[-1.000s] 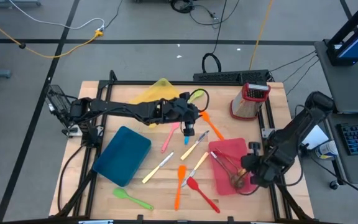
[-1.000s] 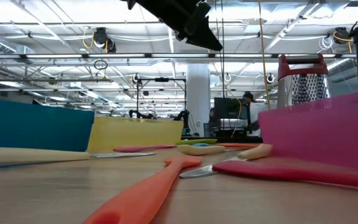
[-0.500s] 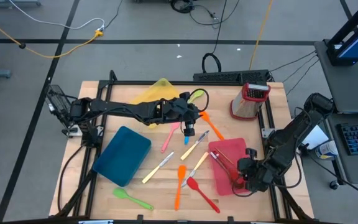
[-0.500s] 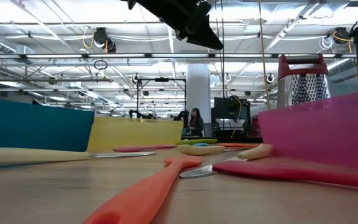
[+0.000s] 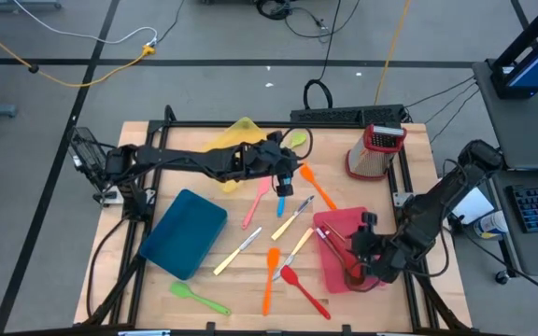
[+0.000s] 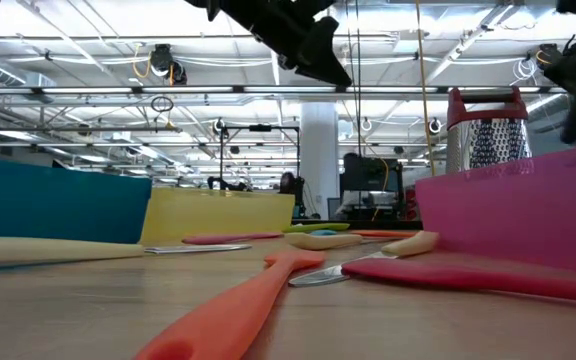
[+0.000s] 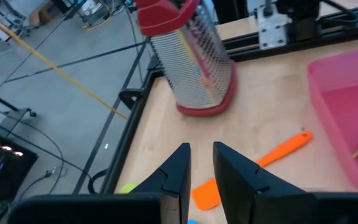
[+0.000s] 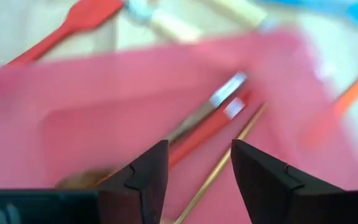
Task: Pick & Place Kitchen Items
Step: Put the light green serving spoon into the pink bin
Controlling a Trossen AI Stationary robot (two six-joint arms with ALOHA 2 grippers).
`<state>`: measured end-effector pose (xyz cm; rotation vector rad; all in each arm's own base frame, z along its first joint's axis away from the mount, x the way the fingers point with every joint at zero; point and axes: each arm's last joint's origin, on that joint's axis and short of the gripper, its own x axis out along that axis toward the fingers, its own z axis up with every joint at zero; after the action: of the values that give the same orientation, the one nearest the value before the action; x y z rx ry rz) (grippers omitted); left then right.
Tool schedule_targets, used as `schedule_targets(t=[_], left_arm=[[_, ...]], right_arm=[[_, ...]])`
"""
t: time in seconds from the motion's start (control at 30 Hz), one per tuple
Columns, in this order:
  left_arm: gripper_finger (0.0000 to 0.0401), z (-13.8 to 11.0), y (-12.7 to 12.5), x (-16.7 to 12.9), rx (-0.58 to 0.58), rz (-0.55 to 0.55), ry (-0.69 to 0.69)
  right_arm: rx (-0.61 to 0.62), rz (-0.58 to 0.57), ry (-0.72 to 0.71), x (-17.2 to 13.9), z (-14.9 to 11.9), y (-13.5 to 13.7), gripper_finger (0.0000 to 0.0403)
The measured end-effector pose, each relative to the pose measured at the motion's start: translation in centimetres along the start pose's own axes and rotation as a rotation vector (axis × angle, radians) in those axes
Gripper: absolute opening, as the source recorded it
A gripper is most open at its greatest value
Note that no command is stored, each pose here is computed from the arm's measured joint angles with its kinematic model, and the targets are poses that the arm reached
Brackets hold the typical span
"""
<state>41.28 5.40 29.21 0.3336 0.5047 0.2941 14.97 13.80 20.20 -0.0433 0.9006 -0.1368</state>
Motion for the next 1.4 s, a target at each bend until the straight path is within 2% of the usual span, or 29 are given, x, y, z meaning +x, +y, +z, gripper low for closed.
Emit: schedule_targets(t=[0.17,0.27,0.43,0.53,0.63,0.73,0.87,1.0,1.1,1.27,1.4], left_arm=[[0.0073,-0.5,1.6,0.4,-0.016,0.022,0.013],[0.0081,-0.9,2.5,0.6,-0.036,-0.035,-0.002],[0.0135,-1.9,3.1,1.7,-0.066,-0.12,-0.001],[0.0173,-2.7,3.1,2.8,-0.067,-0.115,0.01],[0.0197,-3.4,3.4,4.2,-0.123,-0.091,-0.002],[0.0203,-4.1,4.1,5.0,-0.16,-0.078,0.037],[0.0189,-4.3,5.5,5.3,-0.212,-0.061,0.084],[0.017,-3.7,6.5,5.8,-0.23,-0.073,0.113],[0.0164,-4.0,6.8,6.8,-0.229,-0.091,0.175],[0.0168,-6.4,7.6,9.1,-0.263,-0.087,0.29],[0.0168,-8.6,8.0,10.5,-0.324,-0.075,0.357]], right_arm=[[-0.13,-0.151,-0.109,0.6,1.2,-1.0,0.0165],[-0.162,-0.231,-0.136,1.0,1.8,-1.8,0.0165],[-0.118,-0.353,-0.192,1.8,3.0,-3.1,0.0165],[-0.105,-0.43,-0.215,2.6,3.1,-4.1,0.0165],[-0.101,-0.485,-0.203,3.4,3.1,-5.1,0.0165],[-0.067,-0.466,-0.154,4.0,3.3,-6.1,0.0165],[-0.068,-0.407,-0.11,4.7,4.0,-7.2,0.0165],[-0.115,-0.426,-0.119,5.2,5.1,-8.5,0.0164],[-0.104,-0.45,-0.135,5.5,5.8,-9.6,0.0164],[-0.057,-0.497,-0.111,5.9,6.1,-11.6,0.0164],[-0.016,-0.454,-0.094,6.2,6.2,-12.7,0.0164]])
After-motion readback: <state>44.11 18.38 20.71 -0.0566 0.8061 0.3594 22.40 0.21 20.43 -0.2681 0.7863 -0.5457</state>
